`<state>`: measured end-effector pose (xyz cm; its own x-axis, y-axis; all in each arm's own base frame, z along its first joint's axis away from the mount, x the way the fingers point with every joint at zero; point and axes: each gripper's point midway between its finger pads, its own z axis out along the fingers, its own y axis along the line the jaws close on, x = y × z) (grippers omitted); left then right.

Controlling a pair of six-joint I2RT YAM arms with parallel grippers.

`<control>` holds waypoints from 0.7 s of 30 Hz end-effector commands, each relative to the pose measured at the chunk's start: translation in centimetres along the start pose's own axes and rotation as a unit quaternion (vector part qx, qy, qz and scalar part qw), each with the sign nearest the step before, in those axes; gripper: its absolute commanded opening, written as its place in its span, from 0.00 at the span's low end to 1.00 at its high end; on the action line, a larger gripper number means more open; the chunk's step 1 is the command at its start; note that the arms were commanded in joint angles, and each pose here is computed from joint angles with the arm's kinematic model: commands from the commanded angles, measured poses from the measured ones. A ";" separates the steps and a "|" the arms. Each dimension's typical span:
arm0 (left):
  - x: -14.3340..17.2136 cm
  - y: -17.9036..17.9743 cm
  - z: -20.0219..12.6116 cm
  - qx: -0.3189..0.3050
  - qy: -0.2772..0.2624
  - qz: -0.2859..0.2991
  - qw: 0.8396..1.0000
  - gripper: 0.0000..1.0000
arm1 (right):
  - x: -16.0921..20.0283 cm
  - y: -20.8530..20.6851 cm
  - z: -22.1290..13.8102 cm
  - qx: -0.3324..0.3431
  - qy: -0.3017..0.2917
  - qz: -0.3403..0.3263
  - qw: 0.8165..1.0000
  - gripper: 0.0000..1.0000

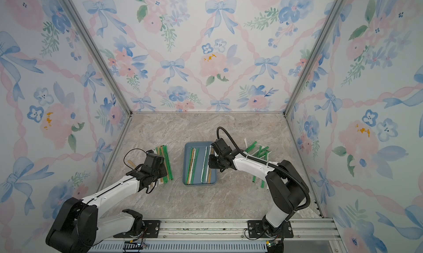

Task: Put the straws into the storage box
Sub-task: Place the straw in the storage box.

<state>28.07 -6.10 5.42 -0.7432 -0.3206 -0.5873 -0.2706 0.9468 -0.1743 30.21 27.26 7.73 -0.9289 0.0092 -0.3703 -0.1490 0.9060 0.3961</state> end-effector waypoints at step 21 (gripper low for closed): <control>3.9 -18.0 -3.8 0.192 0.036 0.086 0.977 0.06 | -0.5 -2.7 -2.2 0.021 -0.015 0.012 1.000 0.33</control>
<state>27.64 -23.05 9.60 -0.7892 -0.1380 -0.5985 0.0943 0.9356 -0.3402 30.73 24.12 8.44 -0.9193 0.0347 -0.3920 -0.1192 0.9247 0.3614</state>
